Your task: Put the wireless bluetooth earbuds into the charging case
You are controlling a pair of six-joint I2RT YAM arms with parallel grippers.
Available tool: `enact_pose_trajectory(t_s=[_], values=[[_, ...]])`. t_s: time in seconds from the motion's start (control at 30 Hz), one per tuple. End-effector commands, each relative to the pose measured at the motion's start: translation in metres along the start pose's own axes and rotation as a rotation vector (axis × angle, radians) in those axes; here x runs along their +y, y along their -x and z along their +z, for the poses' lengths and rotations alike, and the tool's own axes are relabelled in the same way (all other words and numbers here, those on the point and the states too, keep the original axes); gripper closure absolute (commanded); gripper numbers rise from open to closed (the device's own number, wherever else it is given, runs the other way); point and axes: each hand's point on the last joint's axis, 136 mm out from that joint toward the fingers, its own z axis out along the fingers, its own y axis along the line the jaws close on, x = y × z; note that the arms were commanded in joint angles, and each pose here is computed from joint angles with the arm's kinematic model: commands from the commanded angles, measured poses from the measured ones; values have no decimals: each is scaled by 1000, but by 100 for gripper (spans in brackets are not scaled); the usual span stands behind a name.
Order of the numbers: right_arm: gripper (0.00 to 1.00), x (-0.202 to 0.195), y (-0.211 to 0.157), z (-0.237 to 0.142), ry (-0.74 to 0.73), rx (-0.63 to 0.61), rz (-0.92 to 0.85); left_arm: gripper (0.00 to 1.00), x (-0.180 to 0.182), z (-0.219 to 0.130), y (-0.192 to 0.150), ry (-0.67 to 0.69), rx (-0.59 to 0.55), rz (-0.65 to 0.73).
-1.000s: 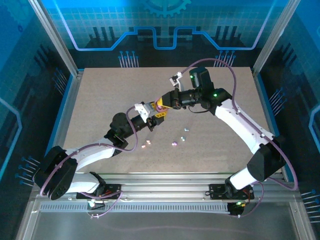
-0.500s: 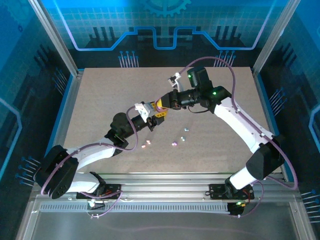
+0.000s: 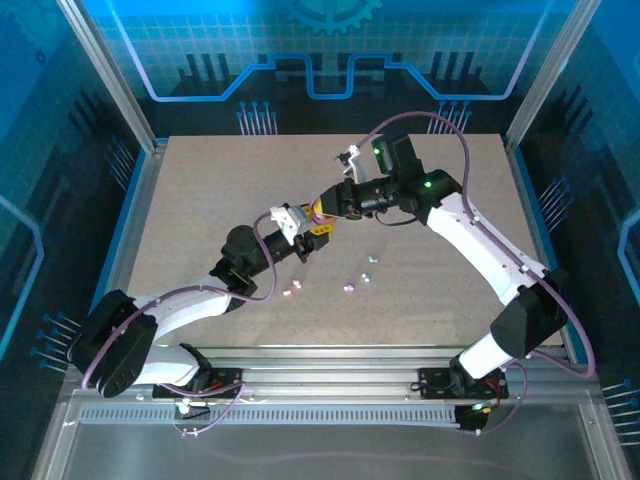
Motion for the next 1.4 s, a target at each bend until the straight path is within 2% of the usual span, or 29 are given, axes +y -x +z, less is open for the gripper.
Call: enact_pose_trajectory(t_s=[0.0,0.6,0.87,1.17,1.27,1.37], values=[[76,-10,-12,7,-59,47,27,68,4,4,40,17,-125,39],[72,-14,-10,-1,-126,24,11,68,4,5,41,17,-127,36],[61,0,-3,-12,-109,-30,-38,68,4,2,38,19,-118,34],[56,35,-1,-35,-19,-90,-169,68,3,-3,34,26,-105,34],[55,46,-2,-53,-20,-143,-252,68,4,-4,35,32,-109,35],[54,45,3,-79,-79,-258,-313,68,5,-6,35,42,-110,33]])
